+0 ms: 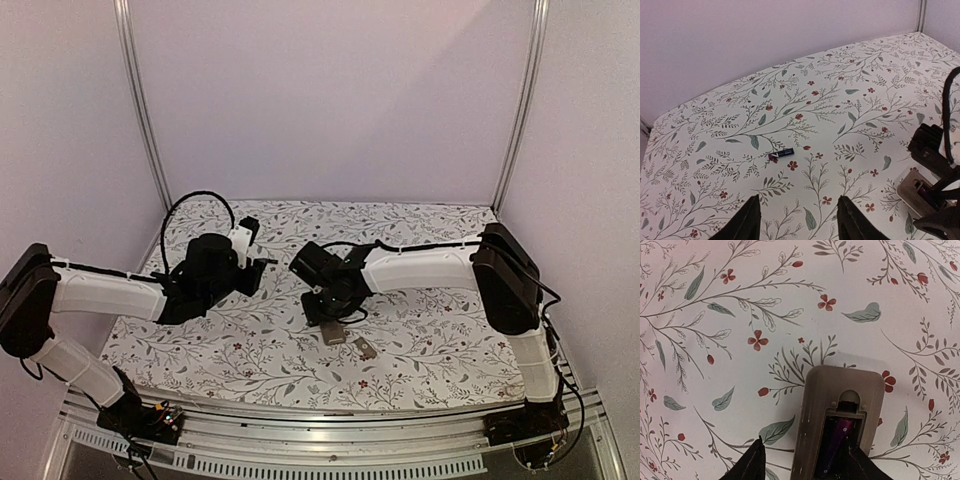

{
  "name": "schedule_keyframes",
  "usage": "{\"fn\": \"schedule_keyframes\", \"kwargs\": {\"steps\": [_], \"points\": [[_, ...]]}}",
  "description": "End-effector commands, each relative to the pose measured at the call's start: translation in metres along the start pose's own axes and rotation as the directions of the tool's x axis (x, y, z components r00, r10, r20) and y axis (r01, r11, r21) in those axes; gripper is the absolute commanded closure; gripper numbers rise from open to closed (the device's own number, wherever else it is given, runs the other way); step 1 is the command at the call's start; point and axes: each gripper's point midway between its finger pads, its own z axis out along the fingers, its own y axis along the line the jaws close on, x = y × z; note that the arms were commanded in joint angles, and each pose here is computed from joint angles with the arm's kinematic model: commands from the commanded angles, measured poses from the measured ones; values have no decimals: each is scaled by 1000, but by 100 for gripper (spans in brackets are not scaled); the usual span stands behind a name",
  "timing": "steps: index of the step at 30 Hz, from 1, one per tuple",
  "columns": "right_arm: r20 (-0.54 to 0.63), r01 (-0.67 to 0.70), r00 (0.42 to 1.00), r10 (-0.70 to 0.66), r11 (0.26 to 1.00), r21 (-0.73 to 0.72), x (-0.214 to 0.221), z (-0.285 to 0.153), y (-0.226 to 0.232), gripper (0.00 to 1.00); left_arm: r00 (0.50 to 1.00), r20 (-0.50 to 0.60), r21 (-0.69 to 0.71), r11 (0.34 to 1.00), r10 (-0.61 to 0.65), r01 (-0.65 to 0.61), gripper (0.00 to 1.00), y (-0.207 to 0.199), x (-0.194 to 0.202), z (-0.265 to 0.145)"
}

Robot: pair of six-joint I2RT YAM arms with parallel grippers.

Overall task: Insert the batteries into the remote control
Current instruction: Press the battery in the battery compartment.

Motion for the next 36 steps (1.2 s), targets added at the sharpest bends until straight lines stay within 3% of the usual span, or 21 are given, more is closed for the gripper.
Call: {"fn": "schedule_keyframes", "kwargs": {"steps": [1,9,14,20,24,28,36], "points": [[-35,32,999,-30,999,40,11,13,-2,50,1000,16,8,1000,6,-6,48,-2,0,-4],[-70,103,993,-97,990,97,20,34,-9,57,1000,28,19,1000,7,-8,48,-4,-2,-5],[-99,143,986,-131,983,120,30,43,-15,76,999,32,11,1000,14,-15,48,-3,-2,-7],[-106,205,975,-194,973,109,37,40,-20,87,999,30,7,1000,21,-21,48,-2,-1,-6],[-131,292,949,-287,956,21,51,41,-12,88,999,30,0,1000,26,-26,48,-1,-2,-7],[-151,334,933,-327,942,24,62,37,-21,86,999,30,-6,999,32,-32,48,0,-2,-7],[-111,356,929,-353,934,12,47,31,-13,80,999,20,-8,999,40,-40,48,-1,1,-5]]}}
